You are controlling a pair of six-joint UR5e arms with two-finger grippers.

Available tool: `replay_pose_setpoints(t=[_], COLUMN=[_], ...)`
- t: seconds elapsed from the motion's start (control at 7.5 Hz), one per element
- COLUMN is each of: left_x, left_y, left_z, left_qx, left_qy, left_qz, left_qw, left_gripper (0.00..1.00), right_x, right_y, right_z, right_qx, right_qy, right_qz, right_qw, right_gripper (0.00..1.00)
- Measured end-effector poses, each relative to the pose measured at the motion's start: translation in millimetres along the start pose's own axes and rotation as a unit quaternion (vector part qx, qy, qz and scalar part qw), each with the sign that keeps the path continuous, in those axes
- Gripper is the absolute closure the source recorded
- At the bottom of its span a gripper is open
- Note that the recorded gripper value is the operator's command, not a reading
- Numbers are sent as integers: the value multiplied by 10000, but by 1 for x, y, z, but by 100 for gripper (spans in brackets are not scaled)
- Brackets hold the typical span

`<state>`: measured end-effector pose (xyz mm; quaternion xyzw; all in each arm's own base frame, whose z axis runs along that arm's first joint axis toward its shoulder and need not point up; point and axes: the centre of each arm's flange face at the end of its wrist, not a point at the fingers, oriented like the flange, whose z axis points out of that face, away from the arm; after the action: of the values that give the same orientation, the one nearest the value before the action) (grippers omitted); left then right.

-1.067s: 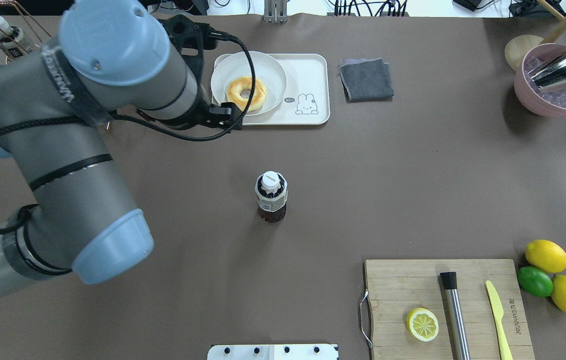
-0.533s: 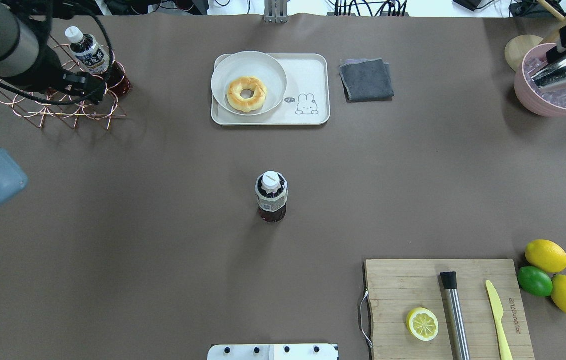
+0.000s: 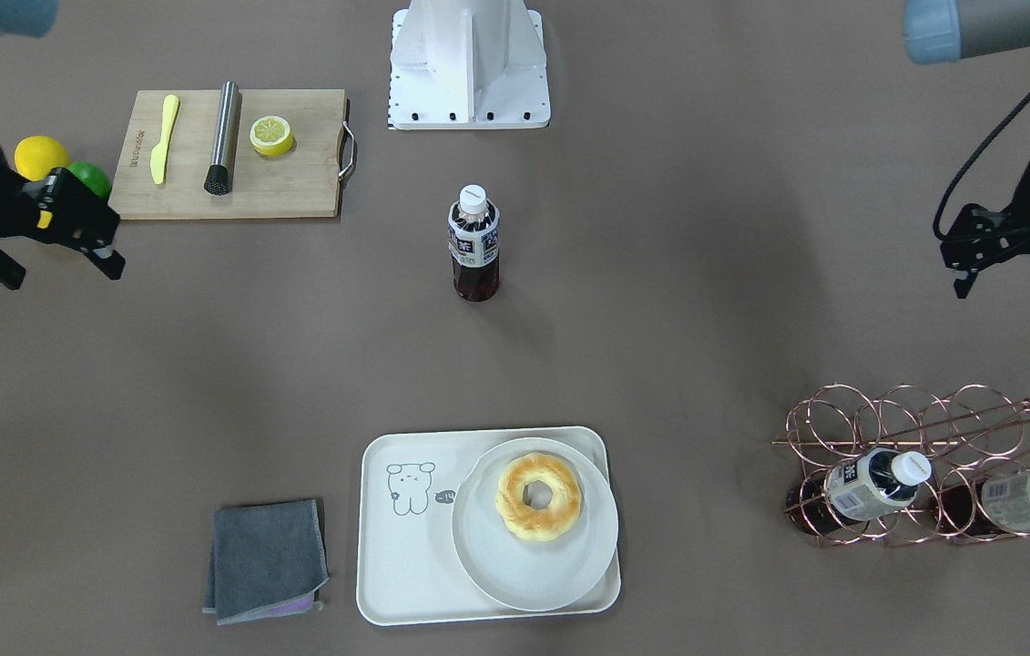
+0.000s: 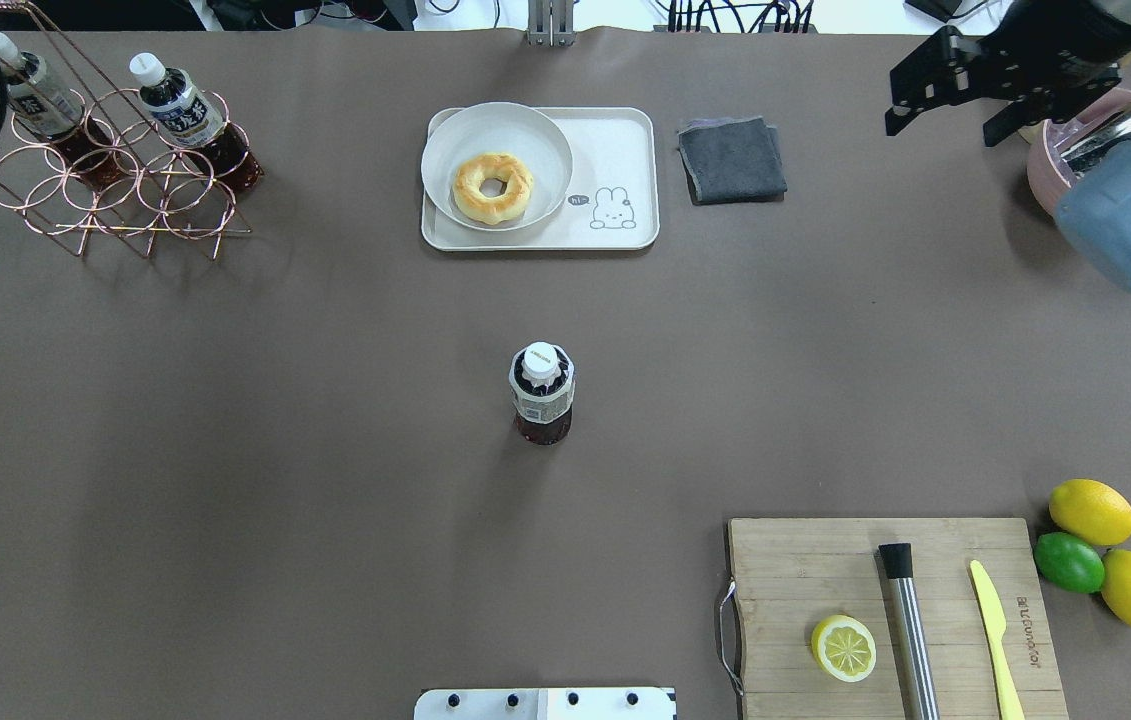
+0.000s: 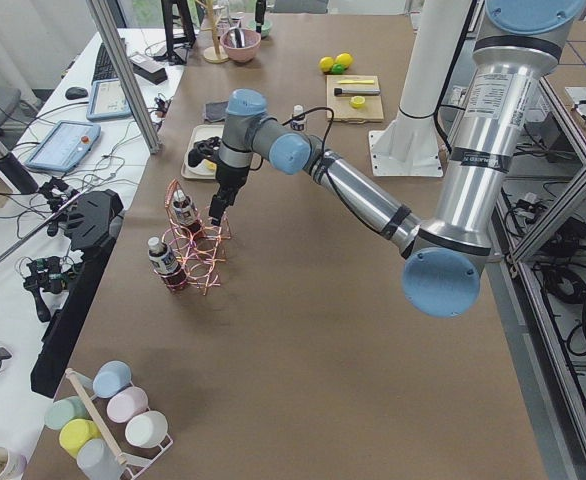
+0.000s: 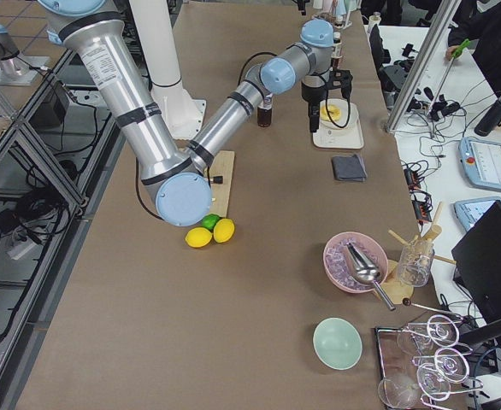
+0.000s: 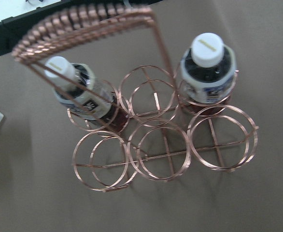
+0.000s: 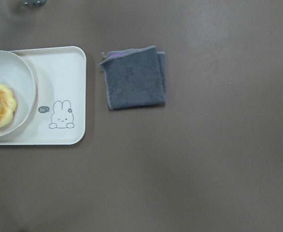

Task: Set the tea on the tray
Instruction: 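Withdraw the left arm while the right arm swings toward the bottle, then lower the right gripper over the bottle cap and close on it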

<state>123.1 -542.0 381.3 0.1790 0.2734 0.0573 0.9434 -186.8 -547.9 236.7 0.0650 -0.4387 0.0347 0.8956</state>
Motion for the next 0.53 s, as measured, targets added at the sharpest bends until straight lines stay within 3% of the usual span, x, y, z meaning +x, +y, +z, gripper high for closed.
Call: replay_pose_setpoints(t=[0.53], left_x=[-107], left_y=[70], left_z=[51], left_qx=[-501], left_qy=[-197], left_qz=[-117], left_qw=[9985], left_gripper=[2], right_x=[-111], right_y=[36], right_z=[37], right_qx=[2], right_qy=[-11], right_qz=[-162], right_qw=[9999], right_gripper=[0])
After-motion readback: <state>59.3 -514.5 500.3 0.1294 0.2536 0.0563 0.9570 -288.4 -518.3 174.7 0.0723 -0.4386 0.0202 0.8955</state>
